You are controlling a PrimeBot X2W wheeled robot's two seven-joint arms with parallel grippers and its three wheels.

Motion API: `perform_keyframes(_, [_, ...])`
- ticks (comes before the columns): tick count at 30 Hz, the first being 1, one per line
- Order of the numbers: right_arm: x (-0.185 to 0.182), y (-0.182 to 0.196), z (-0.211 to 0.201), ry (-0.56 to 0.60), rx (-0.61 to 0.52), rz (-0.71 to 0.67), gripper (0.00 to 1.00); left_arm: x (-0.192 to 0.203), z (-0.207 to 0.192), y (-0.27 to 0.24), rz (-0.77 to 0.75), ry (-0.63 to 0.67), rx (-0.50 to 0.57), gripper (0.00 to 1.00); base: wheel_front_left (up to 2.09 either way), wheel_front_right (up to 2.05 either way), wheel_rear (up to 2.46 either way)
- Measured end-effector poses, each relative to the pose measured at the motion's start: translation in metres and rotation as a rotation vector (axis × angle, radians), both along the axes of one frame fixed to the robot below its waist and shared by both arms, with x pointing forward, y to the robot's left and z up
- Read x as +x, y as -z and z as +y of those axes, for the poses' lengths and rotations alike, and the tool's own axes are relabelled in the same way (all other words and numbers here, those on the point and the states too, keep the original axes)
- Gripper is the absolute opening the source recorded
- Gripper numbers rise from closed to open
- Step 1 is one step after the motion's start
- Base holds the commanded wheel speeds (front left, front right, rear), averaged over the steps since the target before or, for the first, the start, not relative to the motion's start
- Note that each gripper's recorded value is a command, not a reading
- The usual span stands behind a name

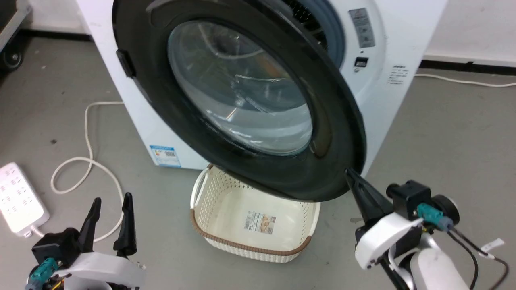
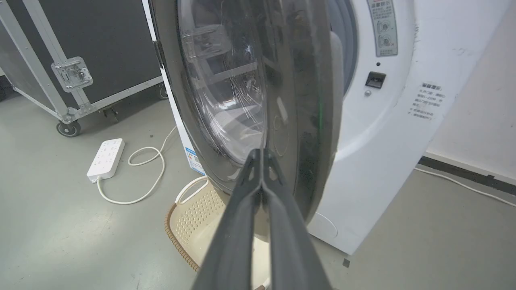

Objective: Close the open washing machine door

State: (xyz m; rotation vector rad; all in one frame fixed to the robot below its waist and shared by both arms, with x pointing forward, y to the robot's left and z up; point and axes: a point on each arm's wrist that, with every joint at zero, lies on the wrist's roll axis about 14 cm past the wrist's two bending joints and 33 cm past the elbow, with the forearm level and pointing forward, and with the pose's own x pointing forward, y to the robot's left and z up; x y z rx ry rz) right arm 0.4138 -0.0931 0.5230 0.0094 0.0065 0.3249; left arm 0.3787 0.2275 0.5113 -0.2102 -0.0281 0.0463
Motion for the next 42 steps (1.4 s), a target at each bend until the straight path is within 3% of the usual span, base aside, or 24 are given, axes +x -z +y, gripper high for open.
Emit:
perform_keyframes(18, [0.070, 0.014, -0.034, 0.120, 0.029, 0.026, 0.00, 0.019, 0.010, 0.013, 0.016, -0.014, 0.007, 1.00, 0.00, 0.00, 0.00])
perform_keyframes(31, [0.152, 0.014, -0.052, 0.205, 0.039, -0.017, 0.00, 0.052, 0.010, 0.033, 0.045, 0.020, 0.023, 1.00, 0.00, 0.00, 0.00])
perform_keyframes(42, [0.180, 0.008, -0.060, 0.246, 0.056, -0.054, 0.00, 0.053, 0.015, 0.047, 0.074, 0.009, 0.023, 1.00, 0.00, 0.00, 0.00])
